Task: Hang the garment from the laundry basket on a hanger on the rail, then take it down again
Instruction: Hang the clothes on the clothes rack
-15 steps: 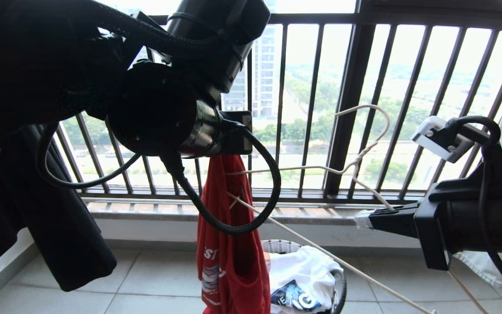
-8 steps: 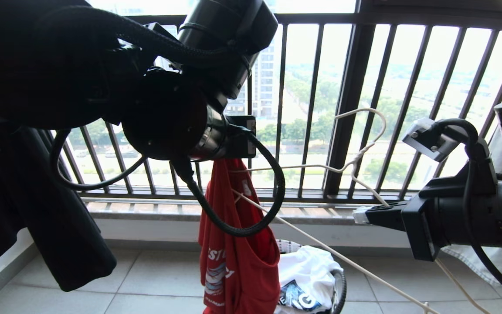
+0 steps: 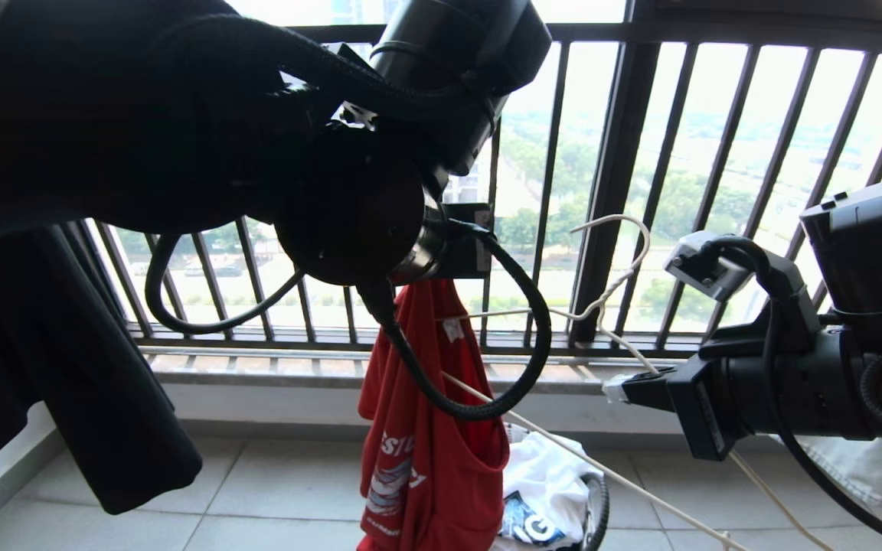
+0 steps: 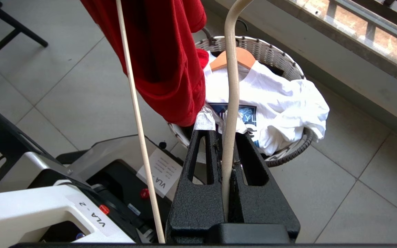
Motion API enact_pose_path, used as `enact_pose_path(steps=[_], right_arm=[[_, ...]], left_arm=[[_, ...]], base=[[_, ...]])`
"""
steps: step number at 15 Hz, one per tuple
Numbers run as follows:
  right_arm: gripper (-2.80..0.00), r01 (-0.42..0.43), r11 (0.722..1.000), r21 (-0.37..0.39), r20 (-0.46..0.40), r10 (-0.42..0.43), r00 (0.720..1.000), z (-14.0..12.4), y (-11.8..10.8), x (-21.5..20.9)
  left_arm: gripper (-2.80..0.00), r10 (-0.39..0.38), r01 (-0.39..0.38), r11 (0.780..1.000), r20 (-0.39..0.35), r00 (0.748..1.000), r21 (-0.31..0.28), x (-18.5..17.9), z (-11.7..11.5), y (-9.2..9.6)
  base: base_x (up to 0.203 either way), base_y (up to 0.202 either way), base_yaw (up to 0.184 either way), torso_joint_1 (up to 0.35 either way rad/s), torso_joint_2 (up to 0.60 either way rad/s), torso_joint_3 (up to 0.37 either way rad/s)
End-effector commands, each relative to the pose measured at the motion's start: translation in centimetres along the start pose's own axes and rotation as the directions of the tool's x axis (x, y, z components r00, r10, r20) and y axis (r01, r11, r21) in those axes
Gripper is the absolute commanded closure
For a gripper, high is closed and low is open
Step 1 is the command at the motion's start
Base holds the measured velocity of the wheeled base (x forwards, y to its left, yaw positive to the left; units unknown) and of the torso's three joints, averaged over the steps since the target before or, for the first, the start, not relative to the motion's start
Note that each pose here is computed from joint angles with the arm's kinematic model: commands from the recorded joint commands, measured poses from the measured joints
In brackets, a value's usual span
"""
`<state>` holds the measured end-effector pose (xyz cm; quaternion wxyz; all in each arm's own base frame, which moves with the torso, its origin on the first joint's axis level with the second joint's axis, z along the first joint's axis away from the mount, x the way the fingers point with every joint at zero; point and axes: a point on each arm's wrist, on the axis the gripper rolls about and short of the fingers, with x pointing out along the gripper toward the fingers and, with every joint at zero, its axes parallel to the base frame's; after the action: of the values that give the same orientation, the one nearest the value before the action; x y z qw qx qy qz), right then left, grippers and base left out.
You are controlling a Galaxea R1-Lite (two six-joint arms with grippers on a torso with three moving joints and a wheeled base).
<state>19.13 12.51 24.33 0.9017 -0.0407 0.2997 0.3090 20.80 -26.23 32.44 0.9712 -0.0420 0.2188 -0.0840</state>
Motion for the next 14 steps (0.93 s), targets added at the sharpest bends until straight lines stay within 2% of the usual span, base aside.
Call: enact_pose_path(steps=[1, 10, 14], right_arm=[[0.00, 0.013, 1.000, 0.001, 0.009, -0.013, 1.000, 0.1, -0.1, 0.5], [0.00, 0.000, 1.000, 0.000, 0.006, 0.000, 1.000, -0.1, 0.1, 2.2], [0.00, -0.010, 0.998, 0.057, 0.081, 0.006, 0.997, 0.6, 0.2, 2.3]], left_arm=[[0.00, -0.004, 0.004, 1.000, -0.008, 1.000, 0.008, 0.4, -0.4, -0.7], [0.00, -0.055, 0.056, 0.998, -0.021, 0.998, 0.028, -0.3, -1.3, -2.4], [0.00, -0.096, 0.097, 0.995, -0.019, 0.995, 0.029, -0.8, -1.9, -3.6]], base=[[0.000, 0.000, 0.000, 0.000, 0.00, 0.000], [0.000, 0.000, 0.000, 0.000, 0.00, 0.000], [0.000, 0.000, 0.000, 0.000, 0.00, 0.000]])
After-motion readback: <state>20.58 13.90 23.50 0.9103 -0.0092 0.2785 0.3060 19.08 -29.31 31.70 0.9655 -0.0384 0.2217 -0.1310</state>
